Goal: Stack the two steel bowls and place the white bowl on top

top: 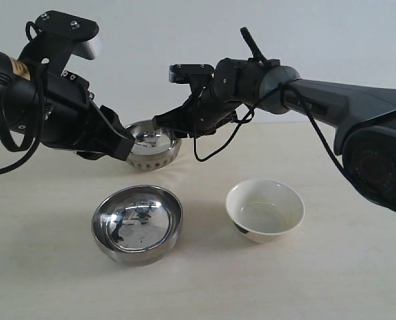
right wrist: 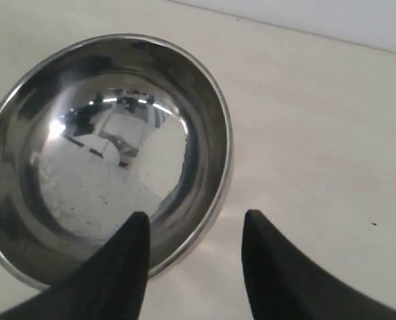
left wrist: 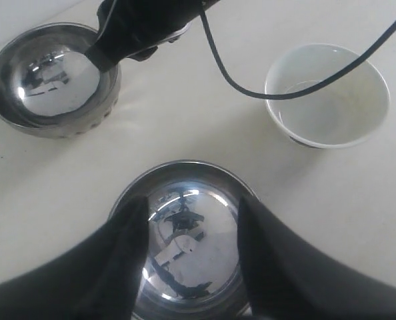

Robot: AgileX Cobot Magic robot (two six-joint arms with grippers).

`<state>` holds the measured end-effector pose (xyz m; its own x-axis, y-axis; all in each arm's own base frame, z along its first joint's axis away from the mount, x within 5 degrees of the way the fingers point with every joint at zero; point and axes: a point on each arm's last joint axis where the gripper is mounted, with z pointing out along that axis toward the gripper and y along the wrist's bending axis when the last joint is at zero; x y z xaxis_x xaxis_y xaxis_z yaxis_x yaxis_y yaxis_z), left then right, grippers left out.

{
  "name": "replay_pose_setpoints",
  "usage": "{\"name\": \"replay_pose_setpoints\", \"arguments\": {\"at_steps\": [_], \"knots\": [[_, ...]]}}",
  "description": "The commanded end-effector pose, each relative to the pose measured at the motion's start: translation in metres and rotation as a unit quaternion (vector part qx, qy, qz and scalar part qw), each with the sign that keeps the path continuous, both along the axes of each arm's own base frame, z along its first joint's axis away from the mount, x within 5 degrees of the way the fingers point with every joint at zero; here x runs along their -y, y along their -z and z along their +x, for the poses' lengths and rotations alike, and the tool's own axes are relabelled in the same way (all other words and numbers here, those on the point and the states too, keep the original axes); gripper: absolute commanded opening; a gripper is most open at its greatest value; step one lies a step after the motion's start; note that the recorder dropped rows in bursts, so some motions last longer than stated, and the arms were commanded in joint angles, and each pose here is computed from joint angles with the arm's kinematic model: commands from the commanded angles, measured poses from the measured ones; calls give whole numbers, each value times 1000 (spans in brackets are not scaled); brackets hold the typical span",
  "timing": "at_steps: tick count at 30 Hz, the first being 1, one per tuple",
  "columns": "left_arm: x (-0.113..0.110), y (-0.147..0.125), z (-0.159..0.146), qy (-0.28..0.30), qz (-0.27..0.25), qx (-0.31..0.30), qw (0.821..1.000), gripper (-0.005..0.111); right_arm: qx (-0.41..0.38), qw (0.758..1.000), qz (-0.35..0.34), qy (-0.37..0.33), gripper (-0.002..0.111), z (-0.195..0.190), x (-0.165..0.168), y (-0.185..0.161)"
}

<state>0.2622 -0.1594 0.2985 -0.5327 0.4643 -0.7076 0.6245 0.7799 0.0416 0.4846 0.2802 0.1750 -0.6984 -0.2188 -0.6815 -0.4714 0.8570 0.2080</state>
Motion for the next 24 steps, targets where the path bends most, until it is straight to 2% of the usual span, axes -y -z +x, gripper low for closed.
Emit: {"name": "replay_pose_setpoints", "arguments": {"at_steps": [1,16,18,22,24], "knots": [[-2,2,-2,-2,3,-8,1000,41,1,1000,-1,0,39,1,0,1],[1,15,4,-1,16,-31,999,41,-22,1000,-7,2,39,2,-1,25],[1,15,4,-1,17,-32,999,41,-20,1000,-7,-1,32,2,-1,25],[1,16,4,1,23,-28,999,41,-12,1000,-12,-10,3,3,-1,24],[1,16,4,1,24,-28,999,41,-11,1000,-13,-11,0,3,-1,24]]}}
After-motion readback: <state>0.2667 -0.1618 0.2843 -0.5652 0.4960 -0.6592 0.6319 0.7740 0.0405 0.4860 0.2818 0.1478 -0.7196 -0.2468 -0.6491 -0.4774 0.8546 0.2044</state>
